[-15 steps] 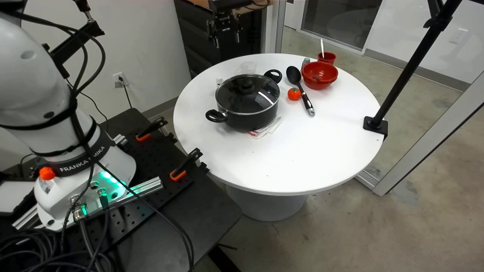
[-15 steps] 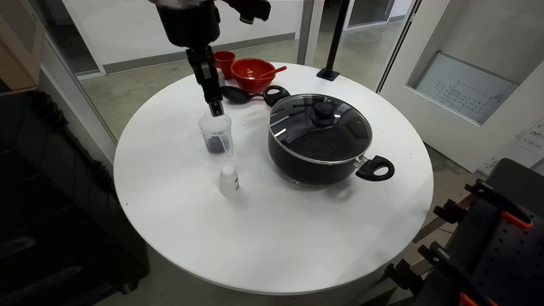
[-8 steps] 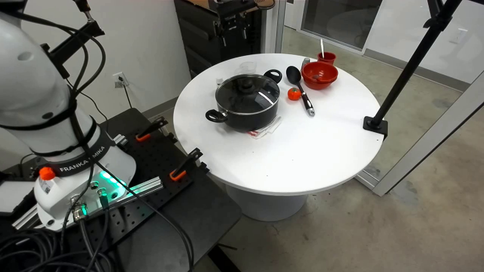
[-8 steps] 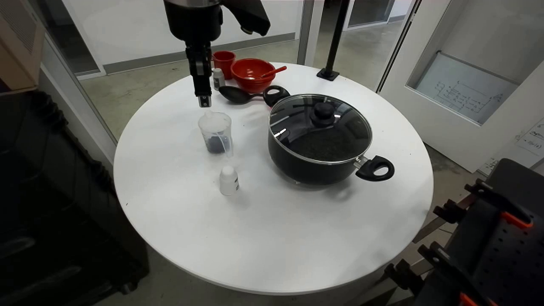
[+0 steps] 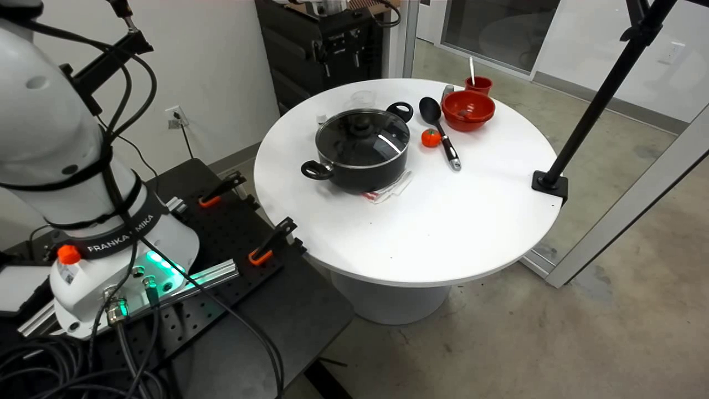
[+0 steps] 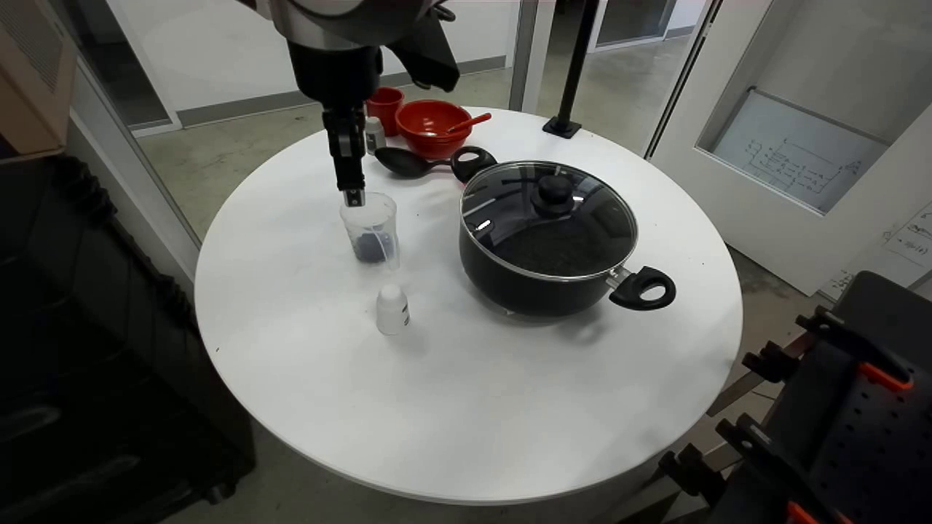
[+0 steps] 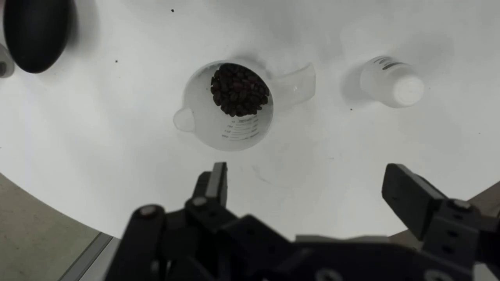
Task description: Move the cup to the right
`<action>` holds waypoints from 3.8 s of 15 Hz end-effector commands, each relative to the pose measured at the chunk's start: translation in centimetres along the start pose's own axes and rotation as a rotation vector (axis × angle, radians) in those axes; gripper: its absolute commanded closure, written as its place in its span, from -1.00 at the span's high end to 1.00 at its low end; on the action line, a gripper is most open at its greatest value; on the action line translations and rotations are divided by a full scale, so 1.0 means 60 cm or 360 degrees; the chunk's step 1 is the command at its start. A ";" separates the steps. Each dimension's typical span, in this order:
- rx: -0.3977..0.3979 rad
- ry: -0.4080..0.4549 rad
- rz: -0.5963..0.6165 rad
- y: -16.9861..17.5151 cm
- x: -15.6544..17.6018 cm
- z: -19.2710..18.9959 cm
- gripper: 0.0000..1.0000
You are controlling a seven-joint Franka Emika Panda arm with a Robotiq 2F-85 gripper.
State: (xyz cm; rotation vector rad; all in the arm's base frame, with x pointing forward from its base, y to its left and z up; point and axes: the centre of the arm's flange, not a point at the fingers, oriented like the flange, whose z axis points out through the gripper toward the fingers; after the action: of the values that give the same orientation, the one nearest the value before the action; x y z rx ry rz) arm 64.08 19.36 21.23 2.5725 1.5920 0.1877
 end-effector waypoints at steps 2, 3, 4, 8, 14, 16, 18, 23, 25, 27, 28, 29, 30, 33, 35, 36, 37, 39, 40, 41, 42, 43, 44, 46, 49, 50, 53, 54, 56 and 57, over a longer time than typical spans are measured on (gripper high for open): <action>-0.0054 0.0033 0.0112 0.049 0.016 0.045 1.00; -0.0060 0.0035 0.0135 0.058 0.019 0.050 1.00; -0.0071 0.0034 0.0151 0.068 0.024 0.057 1.00; -0.0034 0.0004 0.0144 0.088 0.049 0.085 1.00; -0.0008 -0.0037 0.0123 0.095 0.081 0.129 1.00; 0.0010 -0.0058 0.0128 0.095 0.083 0.143 1.00; 0.0025 -0.0088 0.0137 0.096 0.080 0.160 1.00; 0.0074 -0.0148 0.0157 0.099 0.073 0.200 1.00; 0.0082 -0.0153 0.0157 0.101 0.076 0.206 0.46; 0.0079 -0.0151 0.0155 0.103 0.078 0.204 0.44; 0.0075 -0.0154 0.0154 0.104 0.080 0.203 0.28; 0.0067 -0.0156 0.0154 0.104 0.081 0.200 0.19; 0.0061 -0.0149 0.0151 0.103 0.082 0.196 0.74; 0.0043 -0.0142 0.0142 0.097 0.082 0.178 0.96; 0.0031 -0.0135 0.0133 0.087 0.077 0.166 1.00; 0.0026 -0.0132 0.0129 0.083 0.073 0.160 1.00; 0.0019 -0.0129 0.0126 0.081 0.071 0.156 1.00; 0.0009 -0.0124 0.0128 0.080 0.069 0.149 1.00; 0.0003 -0.0123 0.0131 0.080 0.068 0.146 1.00; 0.0000 -0.0123 0.0131 0.080 0.067 0.144 1.00; -0.0003 -0.0126 0.0133 0.081 0.066 0.144 1.00; -0.0005 -0.0127 0.0137 0.081 0.064 0.142 1.00; -0.0001 -0.0126 0.0143 0.082 0.061 0.141 1.00; 0.0012 -0.0142 0.0160 0.083 0.054 0.143 1.00; 0.0023 -0.0182 0.0201 0.075 0.036 0.149 1.00; 0.0030 -0.0191 0.0208 0.069 0.029 0.153 1.00; 0.0036 -0.0213 0.0222 0.057 0.012 0.166 1.00; 0.0039 -0.0224 0.0235 0.055 0.006 0.169 1.00; 0.0044 -0.0237 0.0256 0.052 -0.006 0.171 1.00; 0.0045 -0.0242 0.0269 0.049 -0.012 0.169 1.00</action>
State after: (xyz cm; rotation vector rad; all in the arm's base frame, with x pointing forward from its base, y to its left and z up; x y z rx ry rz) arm 70.18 18.17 10.61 2.6769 1.3743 -0.0134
